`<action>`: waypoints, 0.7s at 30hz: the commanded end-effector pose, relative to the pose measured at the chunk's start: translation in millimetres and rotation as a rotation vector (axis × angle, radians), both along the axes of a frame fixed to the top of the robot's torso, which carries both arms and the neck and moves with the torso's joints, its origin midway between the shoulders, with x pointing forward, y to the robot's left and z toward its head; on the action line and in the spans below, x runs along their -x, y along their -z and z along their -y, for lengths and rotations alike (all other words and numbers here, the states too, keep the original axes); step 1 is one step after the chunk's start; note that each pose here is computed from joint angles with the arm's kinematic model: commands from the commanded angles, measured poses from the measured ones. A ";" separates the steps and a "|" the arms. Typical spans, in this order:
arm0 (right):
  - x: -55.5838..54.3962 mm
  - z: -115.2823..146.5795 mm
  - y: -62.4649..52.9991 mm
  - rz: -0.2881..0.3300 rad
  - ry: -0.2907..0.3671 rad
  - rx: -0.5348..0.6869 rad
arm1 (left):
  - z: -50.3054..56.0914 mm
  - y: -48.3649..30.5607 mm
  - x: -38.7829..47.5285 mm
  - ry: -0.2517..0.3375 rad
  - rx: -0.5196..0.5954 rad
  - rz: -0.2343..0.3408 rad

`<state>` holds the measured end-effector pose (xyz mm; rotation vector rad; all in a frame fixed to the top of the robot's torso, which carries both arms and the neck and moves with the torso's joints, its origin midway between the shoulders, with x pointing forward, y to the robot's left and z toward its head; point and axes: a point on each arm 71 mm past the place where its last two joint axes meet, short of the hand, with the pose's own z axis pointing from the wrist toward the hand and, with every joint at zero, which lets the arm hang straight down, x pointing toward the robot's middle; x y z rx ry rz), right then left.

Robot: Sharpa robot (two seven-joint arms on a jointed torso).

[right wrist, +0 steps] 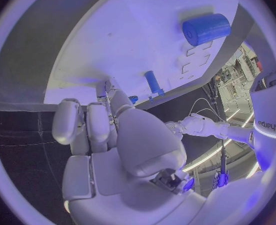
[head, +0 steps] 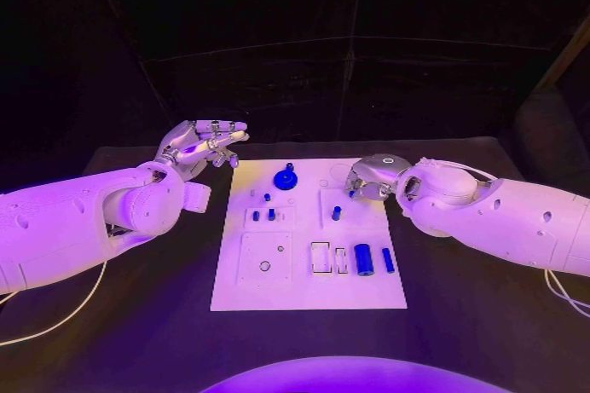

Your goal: Assemble the parts on the task board

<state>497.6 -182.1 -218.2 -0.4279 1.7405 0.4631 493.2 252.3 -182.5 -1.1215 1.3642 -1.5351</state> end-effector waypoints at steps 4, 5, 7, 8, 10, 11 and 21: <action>3.2 0.4 -2.9 0.024 0.002 -0.028 | 0.0 -1.8 -0.2 0.006 0.011 0.012; 3.6 0.9 -3.2 0.025 0.004 -0.032 | -0.1 -1.8 -0.2 0.006 0.011 0.012; 4.4 1.9 -3.9 0.025 0.007 -0.038 | -0.2 -1.7 -0.3 0.006 0.011 0.012; 4.7 2.5 -4.2 0.026 0.009 -0.042 | -0.3 -1.7 -0.4 0.005 0.010 0.011; 5.2 3.6 -4.8 0.026 0.013 -0.048 | -0.6 -1.6 -0.6 0.005 0.010 0.011; 5.5 4.1 -5.0 0.026 0.015 -0.049 | -0.8 -1.6 -0.7 0.005 0.010 0.011; 8.7 8.1 -6.9 0.022 0.024 -0.062 | -2.3 -1.1 -1.7 0.005 0.008 0.007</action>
